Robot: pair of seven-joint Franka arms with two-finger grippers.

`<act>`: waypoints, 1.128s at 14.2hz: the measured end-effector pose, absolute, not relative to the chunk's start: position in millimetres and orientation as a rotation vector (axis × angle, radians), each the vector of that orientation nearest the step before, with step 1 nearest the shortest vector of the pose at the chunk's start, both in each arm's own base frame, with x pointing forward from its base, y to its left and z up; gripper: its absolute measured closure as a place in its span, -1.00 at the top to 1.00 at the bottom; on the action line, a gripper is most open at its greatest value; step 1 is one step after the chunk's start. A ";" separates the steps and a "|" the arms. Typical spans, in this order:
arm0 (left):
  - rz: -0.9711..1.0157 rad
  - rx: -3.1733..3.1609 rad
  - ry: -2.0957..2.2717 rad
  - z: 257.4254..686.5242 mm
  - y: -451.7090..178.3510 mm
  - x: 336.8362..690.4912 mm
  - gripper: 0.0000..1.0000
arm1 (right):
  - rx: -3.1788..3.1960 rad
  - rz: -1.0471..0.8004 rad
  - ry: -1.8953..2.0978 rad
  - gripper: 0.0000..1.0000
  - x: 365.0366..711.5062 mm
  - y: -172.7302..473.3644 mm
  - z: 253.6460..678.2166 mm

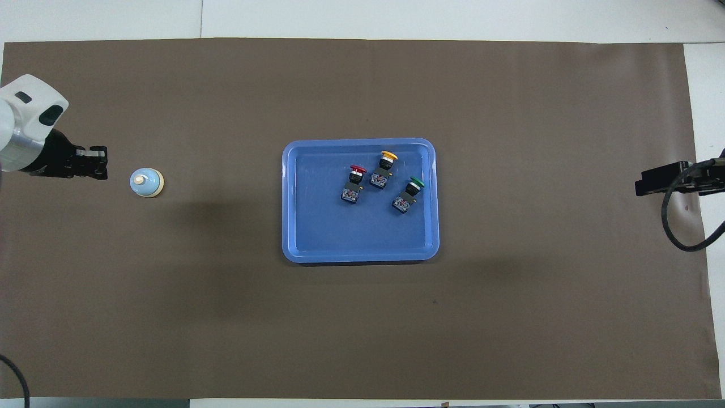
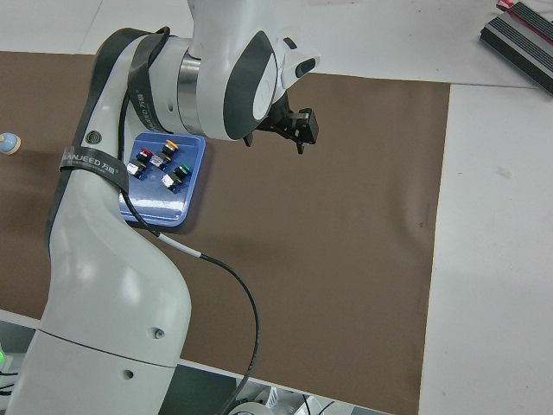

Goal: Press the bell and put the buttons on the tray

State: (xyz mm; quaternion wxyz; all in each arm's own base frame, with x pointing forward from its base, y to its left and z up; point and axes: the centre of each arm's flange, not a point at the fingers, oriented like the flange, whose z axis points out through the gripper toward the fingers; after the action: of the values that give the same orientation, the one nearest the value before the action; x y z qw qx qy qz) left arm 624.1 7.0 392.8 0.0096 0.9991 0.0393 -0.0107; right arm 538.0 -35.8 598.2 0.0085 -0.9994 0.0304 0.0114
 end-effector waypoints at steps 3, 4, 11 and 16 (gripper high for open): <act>-0.038 3.118 0.123 360.1 6.8 629.8 -0.98 | -3.120 0.040 0.176 1.00 538.7 -33.4 597.1; -0.045 3.118 0.123 352.3 6.7 630.4 -0.98 | -3.120 0.040 0.183 1.00 538.7 -33.0 597.1; -0.040 3.117 0.119 338.6 5.0 630.2 -0.98 | -3.122 0.088 0.152 1.00 536.0 -20.5 594.5; -0.063 3.117 0.093 431.9 -3.7 645.7 -0.37 | -3.121 0.092 0.156 1.00 535.6 -21.7 594.3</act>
State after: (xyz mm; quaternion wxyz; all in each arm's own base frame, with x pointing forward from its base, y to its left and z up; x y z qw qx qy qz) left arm 645.7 -3.7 431.9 0.0114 0.9993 0.0297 -0.0204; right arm 535.6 -21.7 594.3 0.0075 -0.9983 0.0500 0.0295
